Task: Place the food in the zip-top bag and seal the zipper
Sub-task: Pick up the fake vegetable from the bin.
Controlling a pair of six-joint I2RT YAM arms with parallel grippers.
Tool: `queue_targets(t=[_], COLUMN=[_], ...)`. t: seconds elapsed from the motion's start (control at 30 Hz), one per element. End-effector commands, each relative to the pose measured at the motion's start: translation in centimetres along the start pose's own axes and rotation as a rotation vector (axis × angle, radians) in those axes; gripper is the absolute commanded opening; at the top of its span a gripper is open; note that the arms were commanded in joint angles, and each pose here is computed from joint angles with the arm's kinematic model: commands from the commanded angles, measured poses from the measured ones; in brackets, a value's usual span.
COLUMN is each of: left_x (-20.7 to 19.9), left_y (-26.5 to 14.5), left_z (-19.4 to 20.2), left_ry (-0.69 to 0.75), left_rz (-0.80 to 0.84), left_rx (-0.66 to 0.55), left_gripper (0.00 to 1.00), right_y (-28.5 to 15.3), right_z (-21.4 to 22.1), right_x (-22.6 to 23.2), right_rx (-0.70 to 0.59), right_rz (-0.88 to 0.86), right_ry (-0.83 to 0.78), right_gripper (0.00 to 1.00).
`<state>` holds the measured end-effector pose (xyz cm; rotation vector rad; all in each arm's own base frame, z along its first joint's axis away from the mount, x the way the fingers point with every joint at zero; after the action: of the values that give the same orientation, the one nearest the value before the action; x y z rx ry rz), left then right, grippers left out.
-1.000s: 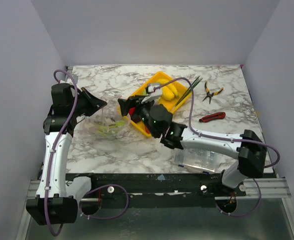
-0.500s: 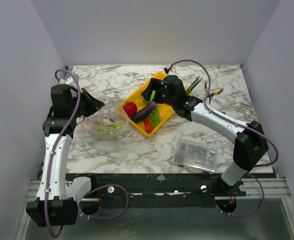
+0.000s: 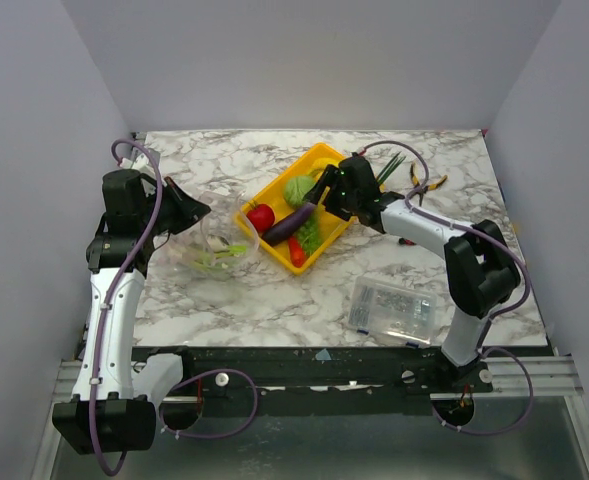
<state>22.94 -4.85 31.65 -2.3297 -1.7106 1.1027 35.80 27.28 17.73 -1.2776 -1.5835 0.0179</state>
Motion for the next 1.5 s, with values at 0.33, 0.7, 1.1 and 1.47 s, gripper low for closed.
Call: queue_targets(t=[0.33,0.7,1.1,1.47], left_x=[0.1,1.1,1.3,1.3], left_y=[0.4,1.0,1.1,1.4], left_z=[0.0,0.2,0.3,0.6], left_ry=[0.002,-0.057,-0.066,-0.080], left_rz=[0.049,0.057,0.059,0.079], left_rx=[0.002,0.017,0.014,0.026], left_gripper=[0.00,0.00,0.00,0.00], right_y=[3.9,5.7,6.4,-2.1], right_z=[-0.9,-0.2,0.3,-3.8], right_x=[-2.0,-3.1,-2.9,-1.0], right_rx=[-0.006,-0.002,0.028,-0.270], right_rz=[-0.076,-0.062,-0.107,-0.139], right_ry=[0.150,0.149,0.164,0.040], right_gripper=[0.64,0.55,0.39,0.00])
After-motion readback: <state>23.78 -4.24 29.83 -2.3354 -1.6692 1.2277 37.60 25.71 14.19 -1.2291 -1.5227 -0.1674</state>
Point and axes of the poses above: each gripper's point midway between its finger pads, its own y axis out along the fingers, its own x axis along the line the jaws close on, z = x × y, the point moved 8 cm from there along -y, back along the fingers, and after that the axes turned 10 degrees about y, right-handed, at the moved point
